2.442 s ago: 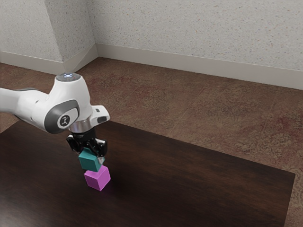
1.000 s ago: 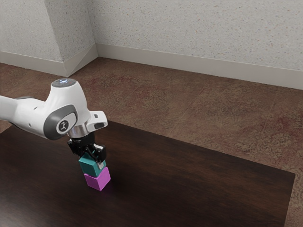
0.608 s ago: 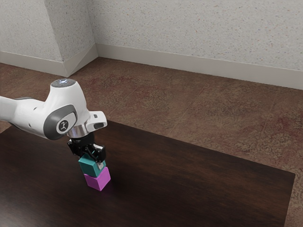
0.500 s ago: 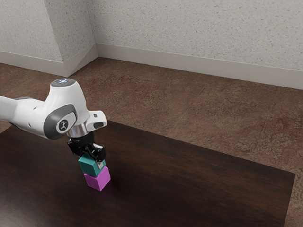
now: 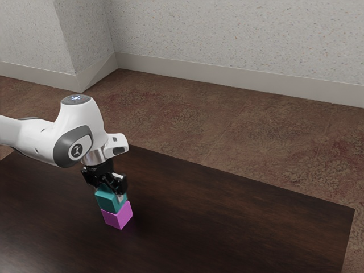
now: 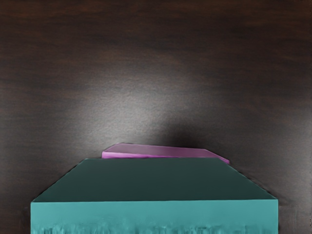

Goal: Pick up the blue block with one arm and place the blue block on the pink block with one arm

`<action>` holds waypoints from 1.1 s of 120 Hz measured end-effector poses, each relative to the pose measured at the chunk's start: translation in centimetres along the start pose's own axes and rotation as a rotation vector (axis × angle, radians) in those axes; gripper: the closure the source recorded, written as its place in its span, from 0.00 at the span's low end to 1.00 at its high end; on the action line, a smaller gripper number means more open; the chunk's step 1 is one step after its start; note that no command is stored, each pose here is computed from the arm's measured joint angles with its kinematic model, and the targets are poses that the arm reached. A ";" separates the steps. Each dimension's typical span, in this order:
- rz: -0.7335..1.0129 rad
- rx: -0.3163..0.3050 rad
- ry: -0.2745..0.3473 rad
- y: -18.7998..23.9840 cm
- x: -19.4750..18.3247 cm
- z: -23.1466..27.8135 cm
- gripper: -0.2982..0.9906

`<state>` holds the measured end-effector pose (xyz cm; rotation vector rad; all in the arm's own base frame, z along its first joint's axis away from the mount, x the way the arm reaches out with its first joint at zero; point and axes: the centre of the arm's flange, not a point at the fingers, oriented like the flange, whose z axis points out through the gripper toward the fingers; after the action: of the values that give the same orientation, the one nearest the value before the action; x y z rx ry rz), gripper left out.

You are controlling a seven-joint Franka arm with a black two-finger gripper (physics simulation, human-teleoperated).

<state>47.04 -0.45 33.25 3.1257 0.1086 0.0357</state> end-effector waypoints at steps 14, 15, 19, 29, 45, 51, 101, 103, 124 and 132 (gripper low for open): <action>0.005 -0.004 0.000 0.1 0.0 0.0 0.34; 0.006 -0.004 0.001 0.1 0.0 0.0 0.34; 0.007 -0.004 0.001 0.1 0.0 -0.1 0.32; 0.021 -0.002 0.036 0.4 0.0 -1.7 0.29; 0.047 0.005 0.179 1.1 -0.5 -8.6 0.26; 0.049 0.010 0.242 1.4 0.0 -12.0 0.26; -0.724 -0.018 0.206 -0.3 3.6 -37.3 0.24; -0.761 -0.007 0.184 -0.8 3.5 -36.8 0.24; -1.017 0.100 -0.002 -1.9 2.6 -30.8 0.23; -1.089 0.116 -0.027 -1.8 2.3 -30.0 0.23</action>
<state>48.56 1.87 63.24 2.6996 1.7684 -0.0284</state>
